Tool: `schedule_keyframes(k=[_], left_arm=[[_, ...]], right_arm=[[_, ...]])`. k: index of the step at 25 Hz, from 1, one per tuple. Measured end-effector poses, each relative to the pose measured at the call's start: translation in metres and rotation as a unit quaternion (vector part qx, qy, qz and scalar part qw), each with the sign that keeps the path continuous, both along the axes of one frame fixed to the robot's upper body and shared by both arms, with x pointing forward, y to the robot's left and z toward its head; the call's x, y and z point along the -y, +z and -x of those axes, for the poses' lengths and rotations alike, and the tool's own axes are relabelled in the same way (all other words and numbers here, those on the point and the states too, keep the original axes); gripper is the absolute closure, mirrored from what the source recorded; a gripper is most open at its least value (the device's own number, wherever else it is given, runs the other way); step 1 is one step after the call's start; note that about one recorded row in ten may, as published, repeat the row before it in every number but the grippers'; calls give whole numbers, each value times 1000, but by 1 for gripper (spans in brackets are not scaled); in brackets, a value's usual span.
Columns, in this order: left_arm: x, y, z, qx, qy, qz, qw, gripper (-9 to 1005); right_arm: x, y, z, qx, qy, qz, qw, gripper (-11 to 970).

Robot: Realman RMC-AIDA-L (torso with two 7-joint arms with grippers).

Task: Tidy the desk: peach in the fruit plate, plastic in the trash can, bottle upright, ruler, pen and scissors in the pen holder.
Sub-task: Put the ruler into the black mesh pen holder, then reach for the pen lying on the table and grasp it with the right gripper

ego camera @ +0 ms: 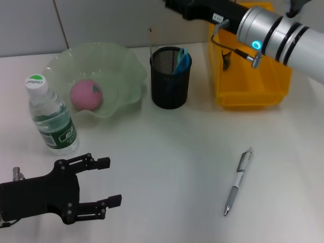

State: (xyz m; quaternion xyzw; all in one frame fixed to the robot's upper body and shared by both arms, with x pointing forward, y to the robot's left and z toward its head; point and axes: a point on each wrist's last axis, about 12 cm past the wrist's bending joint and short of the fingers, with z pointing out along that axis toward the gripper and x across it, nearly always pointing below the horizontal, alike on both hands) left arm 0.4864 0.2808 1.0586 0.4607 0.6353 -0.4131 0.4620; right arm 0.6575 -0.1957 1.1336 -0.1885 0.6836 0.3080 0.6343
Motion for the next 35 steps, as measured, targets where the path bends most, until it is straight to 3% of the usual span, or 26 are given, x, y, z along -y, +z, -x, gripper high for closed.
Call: schedule_keyframes(k=[2, 15, 25, 35], left_arm=[[-1, -1, 0, -1, 6, -4, 1000, 162], [-1, -5, 3, -3, 13, -3, 1000, 162], [1, -12, 8, -3, 18, -1, 1000, 161], [-1, -11, 10, -3, 27, 10, 1000, 161]], right_arm=[[3, 0, 3, 2, -4, -23, 1000, 344], [2, -6, 9, -10, 9, -28, 1000, 345], [4, 2, 16, 4, 42, -53, 998, 345], [37, 19, 57, 9, 153, -93, 984, 344]])
